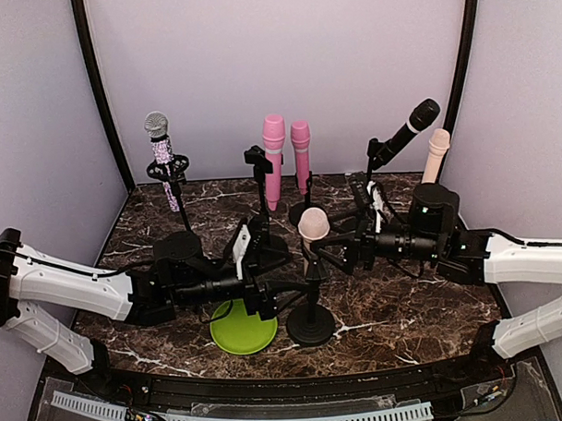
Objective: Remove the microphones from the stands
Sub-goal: Adjust the microphone stand with the microphone, then hold the microphone from the microphone stand.
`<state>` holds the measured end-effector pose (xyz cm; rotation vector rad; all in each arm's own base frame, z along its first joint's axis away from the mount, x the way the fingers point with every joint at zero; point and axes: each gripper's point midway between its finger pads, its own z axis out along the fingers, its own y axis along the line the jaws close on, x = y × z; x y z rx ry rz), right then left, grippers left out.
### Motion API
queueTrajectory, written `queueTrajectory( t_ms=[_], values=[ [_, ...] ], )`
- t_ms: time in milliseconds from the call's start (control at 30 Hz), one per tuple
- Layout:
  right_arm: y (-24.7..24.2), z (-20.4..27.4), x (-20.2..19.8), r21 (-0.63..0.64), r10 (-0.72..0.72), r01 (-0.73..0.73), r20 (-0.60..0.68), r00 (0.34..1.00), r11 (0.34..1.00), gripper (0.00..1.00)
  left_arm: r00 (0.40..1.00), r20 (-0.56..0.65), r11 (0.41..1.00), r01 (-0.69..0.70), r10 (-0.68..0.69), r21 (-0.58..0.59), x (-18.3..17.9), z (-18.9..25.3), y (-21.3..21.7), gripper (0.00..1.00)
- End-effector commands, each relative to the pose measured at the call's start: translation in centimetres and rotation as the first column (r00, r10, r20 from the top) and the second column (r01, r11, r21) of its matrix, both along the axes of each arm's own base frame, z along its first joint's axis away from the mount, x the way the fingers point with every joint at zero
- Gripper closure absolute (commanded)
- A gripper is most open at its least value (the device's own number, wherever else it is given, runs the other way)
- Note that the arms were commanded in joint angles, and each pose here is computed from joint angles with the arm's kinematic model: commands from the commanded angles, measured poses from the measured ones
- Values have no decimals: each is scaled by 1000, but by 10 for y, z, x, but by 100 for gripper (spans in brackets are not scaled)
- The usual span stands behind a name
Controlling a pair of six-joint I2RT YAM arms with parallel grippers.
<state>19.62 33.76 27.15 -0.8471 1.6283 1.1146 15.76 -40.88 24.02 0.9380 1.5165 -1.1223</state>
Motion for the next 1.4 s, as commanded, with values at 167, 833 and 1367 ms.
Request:
queueTrajectory(
  t_ms=[167, 833, 1367],
  values=[
    [5, -24, 1, 4, -7, 8, -61, 998, 1000, 6, 991, -93, 994, 89, -94, -66, -9, 13, -17, 11],
    [-13, 7, -10, -78, -9, 8, -8, 1000, 997, 1, 990, -61, 992, 124, -124, -3, 0, 11, -49, 11],
    [-6, 52, -26, -27, 95, -94, 38, 995, 995, 1, 983, 18, 981, 180, -182, 75, -4, 4, -54, 11]
  ],
)
